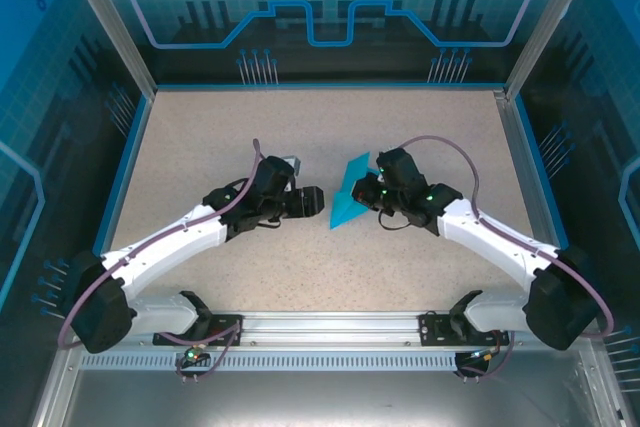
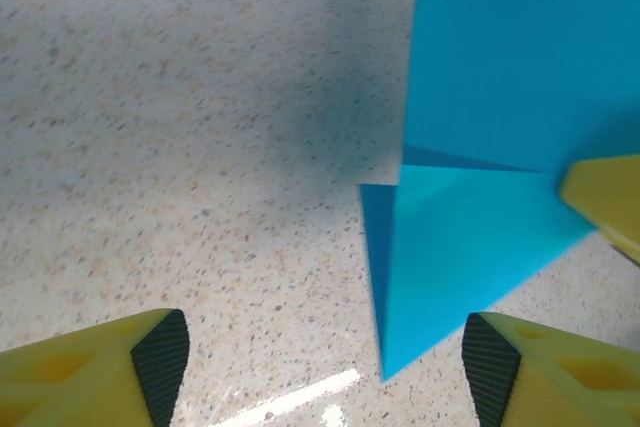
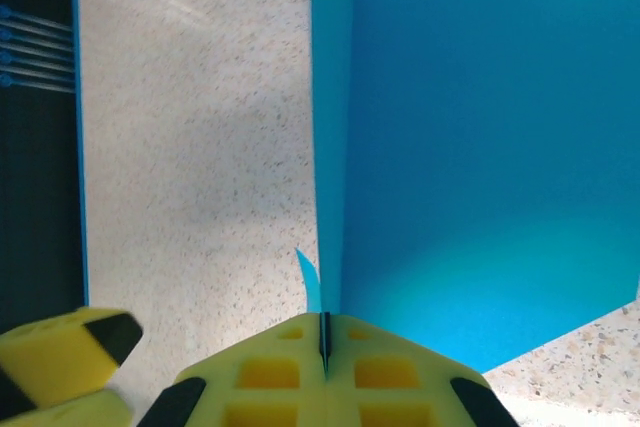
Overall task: Fold a paper plane with a square sheet of paper (pick it up from the middle)
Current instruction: Fourth fold the wing at the center of the table.
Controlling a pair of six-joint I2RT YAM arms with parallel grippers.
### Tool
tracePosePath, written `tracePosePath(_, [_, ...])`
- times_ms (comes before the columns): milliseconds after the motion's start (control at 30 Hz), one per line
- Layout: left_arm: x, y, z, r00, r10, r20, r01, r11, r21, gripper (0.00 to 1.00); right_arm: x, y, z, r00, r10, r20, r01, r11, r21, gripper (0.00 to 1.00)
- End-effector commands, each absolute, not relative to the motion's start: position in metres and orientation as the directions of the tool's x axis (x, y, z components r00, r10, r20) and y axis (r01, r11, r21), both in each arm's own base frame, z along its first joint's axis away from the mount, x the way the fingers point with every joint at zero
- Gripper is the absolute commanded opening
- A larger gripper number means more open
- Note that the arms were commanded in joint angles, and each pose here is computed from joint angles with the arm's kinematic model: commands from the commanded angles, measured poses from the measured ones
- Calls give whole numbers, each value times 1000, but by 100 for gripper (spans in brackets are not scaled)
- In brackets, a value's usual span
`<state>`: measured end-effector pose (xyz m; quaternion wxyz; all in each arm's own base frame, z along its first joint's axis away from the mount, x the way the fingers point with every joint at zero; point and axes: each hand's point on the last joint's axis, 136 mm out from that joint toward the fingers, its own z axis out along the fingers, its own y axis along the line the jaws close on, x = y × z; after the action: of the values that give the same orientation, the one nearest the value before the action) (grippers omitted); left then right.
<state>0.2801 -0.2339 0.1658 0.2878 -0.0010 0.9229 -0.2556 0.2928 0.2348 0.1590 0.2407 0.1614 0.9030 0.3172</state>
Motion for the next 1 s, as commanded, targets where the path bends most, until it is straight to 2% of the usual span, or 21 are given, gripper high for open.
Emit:
tracePosePath(0, [287, -254, 171, -779, -51, -625, 325, 819, -473, 81, 306, 231, 145, -743, 614, -267, 331, 684, 650, 0])
tracePosePath(167, [300, -254, 152, -705, -24, -709, 382, 830, -408, 95, 305, 237, 112, -683, 708, -177, 492, 626, 605, 0])
tracePosePath(233, [301, -254, 141, -694, -10, -720, 393, 832, -391, 98, 300, 238, 100, -668, 729, -149, 544, 614, 572, 0])
tracePosePath(433, [293, -255, 112, -650, 72, -757, 473, 817, -329, 99, 284, 242, 75, -639, 768, -50, 654, 576, 491, 0])
tracePosePath(533, [287, -254, 102, -668, 114, -735, 486, 816, -314, 99, 277, 238, 73, -628, 777, -33, 686, 573, 448, 0])
tracePosePath(733, [273, -269, 93, -586, 155, -795, 621, 715, -319, 92, 270, 236, 75, -609, 793, 8, 724, 552, 414, 0])
tracePosePath(867, [262, -280, 86, -511, 222, -831, 713, 649, -265, 81, 271, 239, 74, -604, 796, 47, 741, 539, 399, 0])
tracePosePath(967, [257, -289, 82, -461, 261, -848, 757, 614, -222, 79, 271, 242, 73, -603, 794, 73, 750, 534, 392, 0])
